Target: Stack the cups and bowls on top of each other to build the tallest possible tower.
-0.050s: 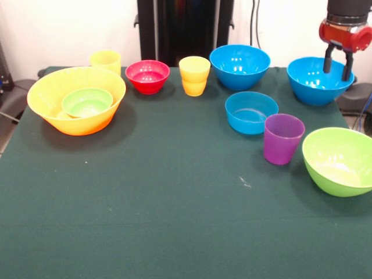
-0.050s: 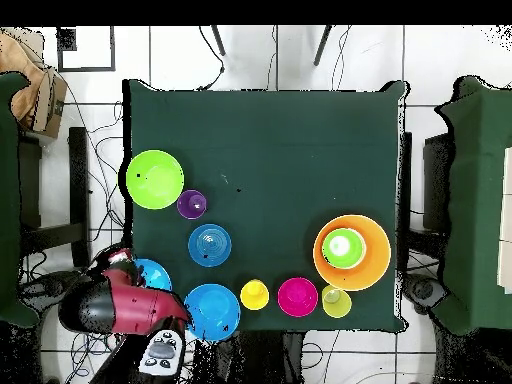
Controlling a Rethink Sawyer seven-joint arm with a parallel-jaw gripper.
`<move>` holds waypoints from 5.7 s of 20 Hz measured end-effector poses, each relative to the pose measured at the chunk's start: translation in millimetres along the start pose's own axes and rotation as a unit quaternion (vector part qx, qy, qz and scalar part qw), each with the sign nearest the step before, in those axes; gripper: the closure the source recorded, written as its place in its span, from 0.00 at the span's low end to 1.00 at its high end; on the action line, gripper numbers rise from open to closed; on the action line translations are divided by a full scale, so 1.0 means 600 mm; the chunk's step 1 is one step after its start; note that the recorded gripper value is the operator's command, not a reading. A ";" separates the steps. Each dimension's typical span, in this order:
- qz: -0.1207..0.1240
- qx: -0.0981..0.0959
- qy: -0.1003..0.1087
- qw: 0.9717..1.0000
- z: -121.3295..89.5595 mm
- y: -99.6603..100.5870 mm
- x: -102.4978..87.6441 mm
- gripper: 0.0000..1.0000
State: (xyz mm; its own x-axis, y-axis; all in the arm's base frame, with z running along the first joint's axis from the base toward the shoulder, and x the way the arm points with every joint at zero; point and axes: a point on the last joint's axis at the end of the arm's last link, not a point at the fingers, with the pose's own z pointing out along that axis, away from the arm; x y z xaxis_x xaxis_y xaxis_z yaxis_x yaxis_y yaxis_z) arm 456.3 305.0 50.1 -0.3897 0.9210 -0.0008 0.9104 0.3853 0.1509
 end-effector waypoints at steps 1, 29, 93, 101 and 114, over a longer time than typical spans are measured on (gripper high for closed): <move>0.000 0.000 -0.001 1.000 0.001 0.001 0.001 0.00; 0.041 -0.011 0.021 0.999 -0.098 0.111 -0.013 0.00; 0.048 -0.007 -0.001 0.999 0.021 0.035 -0.021 0.00; 0.031 0.010 0.001 0.999 0.044 0.010 0.012 0.00; 0.026 0.025 -0.010 0.999 0.090 -0.002 0.011 0.00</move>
State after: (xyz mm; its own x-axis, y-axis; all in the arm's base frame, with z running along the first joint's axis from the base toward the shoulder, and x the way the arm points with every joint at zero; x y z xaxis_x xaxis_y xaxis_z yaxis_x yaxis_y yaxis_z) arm 460.2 313.8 -3.6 -0.3398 0.9404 -0.0142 0.9351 0.3395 0.1015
